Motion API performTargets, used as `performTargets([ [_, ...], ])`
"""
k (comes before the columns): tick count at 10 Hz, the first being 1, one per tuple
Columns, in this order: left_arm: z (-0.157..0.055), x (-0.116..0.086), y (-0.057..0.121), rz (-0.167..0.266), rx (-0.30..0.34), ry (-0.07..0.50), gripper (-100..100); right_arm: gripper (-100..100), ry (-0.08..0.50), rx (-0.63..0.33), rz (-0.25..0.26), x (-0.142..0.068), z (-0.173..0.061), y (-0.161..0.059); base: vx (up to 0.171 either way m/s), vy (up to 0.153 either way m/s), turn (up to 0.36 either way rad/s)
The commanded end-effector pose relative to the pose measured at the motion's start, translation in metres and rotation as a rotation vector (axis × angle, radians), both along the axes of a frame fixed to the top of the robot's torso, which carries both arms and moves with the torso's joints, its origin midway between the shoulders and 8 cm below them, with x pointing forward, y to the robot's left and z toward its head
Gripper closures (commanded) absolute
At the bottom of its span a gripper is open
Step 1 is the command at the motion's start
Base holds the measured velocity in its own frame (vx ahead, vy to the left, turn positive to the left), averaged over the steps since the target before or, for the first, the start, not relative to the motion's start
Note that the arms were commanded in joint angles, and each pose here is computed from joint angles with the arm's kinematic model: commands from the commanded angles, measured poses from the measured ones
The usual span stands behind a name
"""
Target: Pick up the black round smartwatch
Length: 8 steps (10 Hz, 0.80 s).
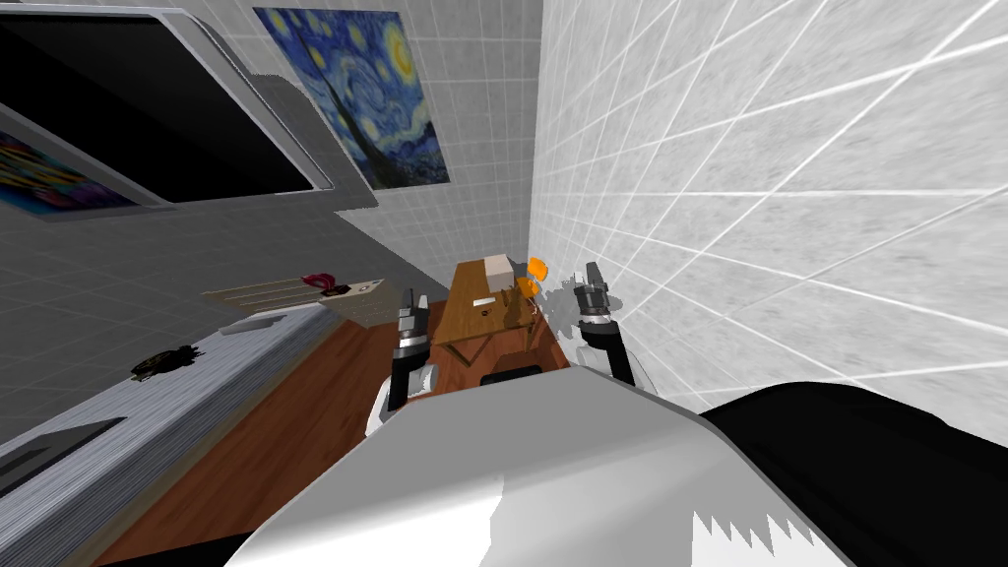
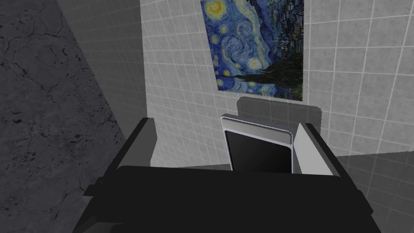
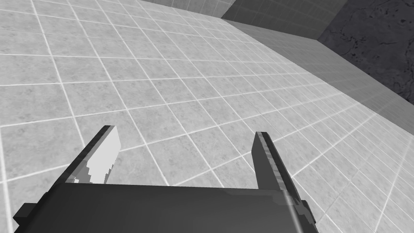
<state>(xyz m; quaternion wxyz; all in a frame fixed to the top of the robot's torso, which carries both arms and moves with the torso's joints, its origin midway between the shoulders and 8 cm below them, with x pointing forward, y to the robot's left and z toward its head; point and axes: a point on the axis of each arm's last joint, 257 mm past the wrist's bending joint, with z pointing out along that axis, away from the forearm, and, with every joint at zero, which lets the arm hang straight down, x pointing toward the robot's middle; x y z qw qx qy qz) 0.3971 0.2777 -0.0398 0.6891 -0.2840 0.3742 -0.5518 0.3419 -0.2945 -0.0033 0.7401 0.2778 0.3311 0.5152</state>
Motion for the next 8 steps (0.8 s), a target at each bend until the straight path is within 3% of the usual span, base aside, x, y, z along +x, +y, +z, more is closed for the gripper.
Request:
performTargets([
  [1,-0.014,0.011,0.005,0.003,-0.005,0.039,-100,0,0.000,0.000,0.000,0.000,0.000,0.000,0.013,0.014,-0.018],
  [6,-0.066,0.044,0.015,0.011,-0.028,0.187,-100,0,0.000,0.000,0.000,0.000,0.000,0.000,0.016,0.013,-0.035],
  [8,-0.098,0.064,0.021,0.017,-0.047,0.280,-100,0,0.000,0.000,0.000,0.000,0.000,0.000,0.019,0.020,-0.050],
])
